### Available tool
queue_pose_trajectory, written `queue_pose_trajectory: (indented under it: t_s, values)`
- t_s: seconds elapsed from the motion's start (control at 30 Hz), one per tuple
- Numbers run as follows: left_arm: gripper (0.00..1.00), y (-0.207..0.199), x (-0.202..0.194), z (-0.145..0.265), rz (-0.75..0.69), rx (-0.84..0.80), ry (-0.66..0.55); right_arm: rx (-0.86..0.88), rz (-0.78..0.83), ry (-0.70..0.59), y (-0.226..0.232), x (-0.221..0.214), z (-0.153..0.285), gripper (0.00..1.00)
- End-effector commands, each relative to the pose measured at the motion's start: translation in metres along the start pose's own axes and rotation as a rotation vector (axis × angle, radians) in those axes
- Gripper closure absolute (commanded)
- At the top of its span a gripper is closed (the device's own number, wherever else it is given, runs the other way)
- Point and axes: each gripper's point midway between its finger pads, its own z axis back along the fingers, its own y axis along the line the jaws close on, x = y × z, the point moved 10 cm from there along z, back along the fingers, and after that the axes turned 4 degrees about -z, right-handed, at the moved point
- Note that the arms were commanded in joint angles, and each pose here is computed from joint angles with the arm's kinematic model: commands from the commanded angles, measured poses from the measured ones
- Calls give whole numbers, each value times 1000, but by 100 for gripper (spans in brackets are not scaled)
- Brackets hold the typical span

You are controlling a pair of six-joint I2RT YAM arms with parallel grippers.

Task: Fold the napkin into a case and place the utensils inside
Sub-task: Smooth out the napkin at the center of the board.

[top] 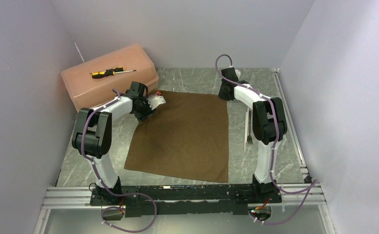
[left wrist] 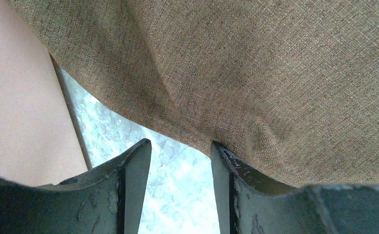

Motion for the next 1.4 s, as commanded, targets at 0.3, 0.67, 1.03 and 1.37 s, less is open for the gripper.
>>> queue_pose_trajectory:
  t_s: [0.3, 0.67, 1.03, 1.37]
  values:
    - [45, 2, 5, 1, -3, 9, -16, -109, -44, 61, -25, 8, -39, 100]
    - [17, 14, 41, 49, 133, -119, -159, -52, 41, -73, 3, 56, -2, 100]
    - [12, -47, -6, 120, -264, -420, -203, 135, 574, 1, 31, -87, 184, 34]
    - [15, -144, -74, 143, -489, -634, -147, 260, 564, 106, -10, -156, 212, 31]
